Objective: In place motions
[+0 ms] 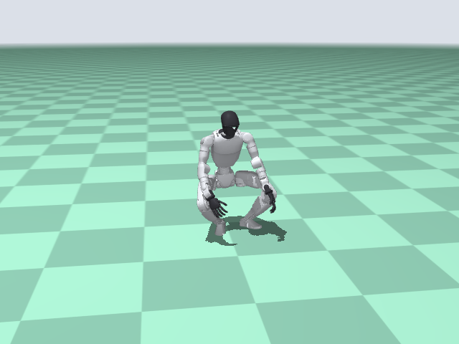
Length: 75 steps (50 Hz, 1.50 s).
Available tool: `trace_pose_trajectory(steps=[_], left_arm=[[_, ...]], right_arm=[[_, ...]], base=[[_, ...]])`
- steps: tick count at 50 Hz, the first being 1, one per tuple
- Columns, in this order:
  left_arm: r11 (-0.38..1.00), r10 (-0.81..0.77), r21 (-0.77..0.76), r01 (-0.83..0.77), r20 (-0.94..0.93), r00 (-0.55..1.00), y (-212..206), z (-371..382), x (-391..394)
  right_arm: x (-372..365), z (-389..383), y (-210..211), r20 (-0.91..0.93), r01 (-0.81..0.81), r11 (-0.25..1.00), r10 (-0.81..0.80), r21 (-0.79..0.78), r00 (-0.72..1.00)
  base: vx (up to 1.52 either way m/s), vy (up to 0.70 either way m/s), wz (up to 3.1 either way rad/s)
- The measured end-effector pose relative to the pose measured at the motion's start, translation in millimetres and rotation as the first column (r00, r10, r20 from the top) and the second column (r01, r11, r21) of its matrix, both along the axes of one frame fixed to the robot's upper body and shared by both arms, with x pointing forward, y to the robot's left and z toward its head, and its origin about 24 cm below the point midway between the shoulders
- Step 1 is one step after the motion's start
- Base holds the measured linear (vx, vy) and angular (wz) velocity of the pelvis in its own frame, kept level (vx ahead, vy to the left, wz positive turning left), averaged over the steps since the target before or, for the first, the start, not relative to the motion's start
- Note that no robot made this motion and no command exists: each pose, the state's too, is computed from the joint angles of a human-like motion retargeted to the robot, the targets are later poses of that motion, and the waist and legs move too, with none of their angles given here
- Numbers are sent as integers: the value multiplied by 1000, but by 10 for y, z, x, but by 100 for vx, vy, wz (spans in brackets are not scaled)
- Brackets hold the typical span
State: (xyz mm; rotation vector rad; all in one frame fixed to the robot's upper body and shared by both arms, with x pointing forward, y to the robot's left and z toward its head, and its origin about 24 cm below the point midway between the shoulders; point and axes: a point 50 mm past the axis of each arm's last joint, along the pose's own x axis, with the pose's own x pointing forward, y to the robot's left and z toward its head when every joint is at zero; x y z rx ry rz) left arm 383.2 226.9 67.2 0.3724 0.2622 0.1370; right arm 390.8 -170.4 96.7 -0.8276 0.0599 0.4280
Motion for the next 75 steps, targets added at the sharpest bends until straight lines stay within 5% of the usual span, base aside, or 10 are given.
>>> trace_pose_trajectory(steps=[11,20,28,33,37,41,48,60,67,75], left_arm=[[999,-13,39,4,218,976,193,875,245],[992,79,-80,-95,-181,980,367,-616,-479],[772,193,-365,-520,-645,740,-133,-2083,-2097],[672,203,-148,-726,-906,372,-337,-2459,-3589],[774,127,6,-633,-981,146,-366,-2402,-4435],[784,126,58,-618,-990,66,-401,-2358,-4683],[763,182,-52,-644,-939,292,-228,-2449,-3870],[918,191,-239,-316,-431,882,188,-1411,-1134],[945,179,-242,-221,-183,967,192,-626,-406],[956,131,-239,-167,-163,978,222,-568,-377]], right_arm=[[191,779,-260,171,43,992,-22,-122,985],[-517,-934,-605,-262,236,958,-273,-166,926],[-2336,-2309,-936,-733,456,824,-533,-336,423],[-3742,-2546,-1041,-827,306,788,-562,-534,3],[-4437,-2479,-1070,-791,224,760,-572,-610,-217],[-4578,-2486,-977,-785,342,707,-540,-619,-304],[-3680,-2629,-801,-889,551,733,-457,-399,-36],[-1105,-1626,-590,-543,358,926,-364,-122,757],[-421,-905,-332,-365,279,960,-253,19,896],[-396,-927,-164,-371,247,969,-220,26,902]], base=[[0,-5,-10],[16,4,-3],[23,5,19],[46,17,6],[46,9,11],[12,1,1],[-12,0,2],[-29,-2,20],[-10,-4,-2],[7,0,-4]])
